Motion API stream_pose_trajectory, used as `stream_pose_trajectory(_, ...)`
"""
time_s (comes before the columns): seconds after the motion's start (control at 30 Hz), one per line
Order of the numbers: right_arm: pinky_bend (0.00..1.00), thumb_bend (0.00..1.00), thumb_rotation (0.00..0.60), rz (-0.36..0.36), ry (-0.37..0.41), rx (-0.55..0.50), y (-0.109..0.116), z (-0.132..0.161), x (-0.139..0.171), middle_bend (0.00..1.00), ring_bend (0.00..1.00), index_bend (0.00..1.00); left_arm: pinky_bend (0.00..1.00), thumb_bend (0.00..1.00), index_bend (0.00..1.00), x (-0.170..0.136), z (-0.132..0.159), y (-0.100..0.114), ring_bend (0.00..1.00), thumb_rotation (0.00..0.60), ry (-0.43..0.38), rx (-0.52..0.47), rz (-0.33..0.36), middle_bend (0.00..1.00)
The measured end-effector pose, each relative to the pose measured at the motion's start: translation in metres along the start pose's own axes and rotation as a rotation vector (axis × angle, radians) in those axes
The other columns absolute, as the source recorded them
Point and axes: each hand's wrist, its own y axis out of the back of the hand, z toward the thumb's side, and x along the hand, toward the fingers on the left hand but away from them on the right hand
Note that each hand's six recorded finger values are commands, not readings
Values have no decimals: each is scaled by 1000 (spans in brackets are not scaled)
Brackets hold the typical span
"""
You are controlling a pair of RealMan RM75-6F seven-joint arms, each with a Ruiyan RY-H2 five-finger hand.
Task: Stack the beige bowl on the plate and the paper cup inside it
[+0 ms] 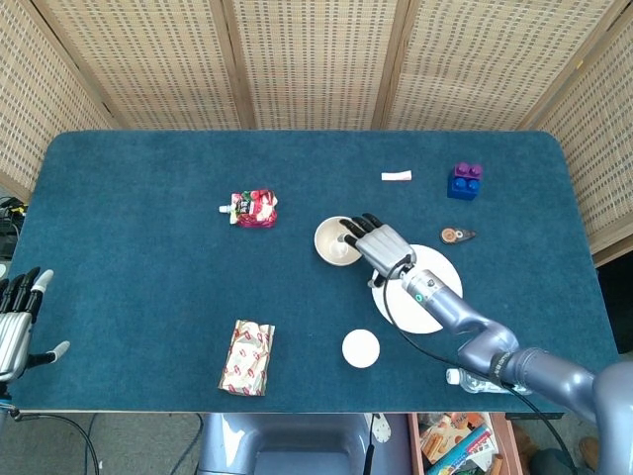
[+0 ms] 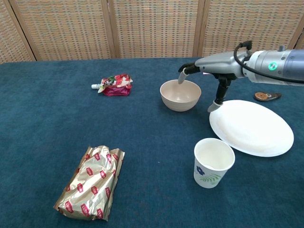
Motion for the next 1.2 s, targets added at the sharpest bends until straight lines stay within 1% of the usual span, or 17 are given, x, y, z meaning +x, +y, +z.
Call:
stream_pose_trajectory(0.07,0,116,600,7,4,10,-4,4,-7,0,0,208,0,0,0,2,-1,-1,0,600,5,-1,-5,0)
stream_pose_trajectory(0.2,0,184,600,18,2,35,-12,11,-20,0,0,274,0,0,0,4,-3,-1,0,600,11,-6,-11,0)
stream_pose_trajectory(0.27,0,208,600,21,-2,47,-15,13,-26,0,0,286,0,0,0,5,-5,-1,0,600,17,-9,-12,0)
stream_pose_trajectory(0.37,0,281,600,23,-18,64,-18,11,-33,0,0,332,0,0,0,8,-7,-1,0,600,24,-18,-19,0)
stream_pose_trajectory(0.43,0,347,600,26,-31,67,-20,11,-38,0,0,405,0,0,0,10,-8,0,0,600,25,-20,-20,0)
stream_pose_trajectory(0.53,0,414,600,30,-35,64,-23,13,-43,0,0,513,0,0,0,11,-9,0,0,600,28,-20,-23,0)
stream_pose_trajectory(0.63,0,425,600,27,-33,58,-23,14,-44,0,0,595,0,0,0,12,-10,-1,0,600,34,-22,-26,0)
stream_pose_trajectory(0.73,0,426,600,15,-28,55,-22,16,-45,0,0,645,0,0,0,12,-11,0,0,600,34,-24,-26,0)
stream_pose_trajectory(1.03,0,428,600,-54,-11,42,-9,19,-43,0,0,655,0,0,0,9,-11,0,0,600,31,-28,-24,0)
stream_pose_trajectory(1.2,0,427,600,-102,-5,23,7,13,-31,0,0,657,0,0,0,8,-10,1,0,600,24,-30,-23,0)
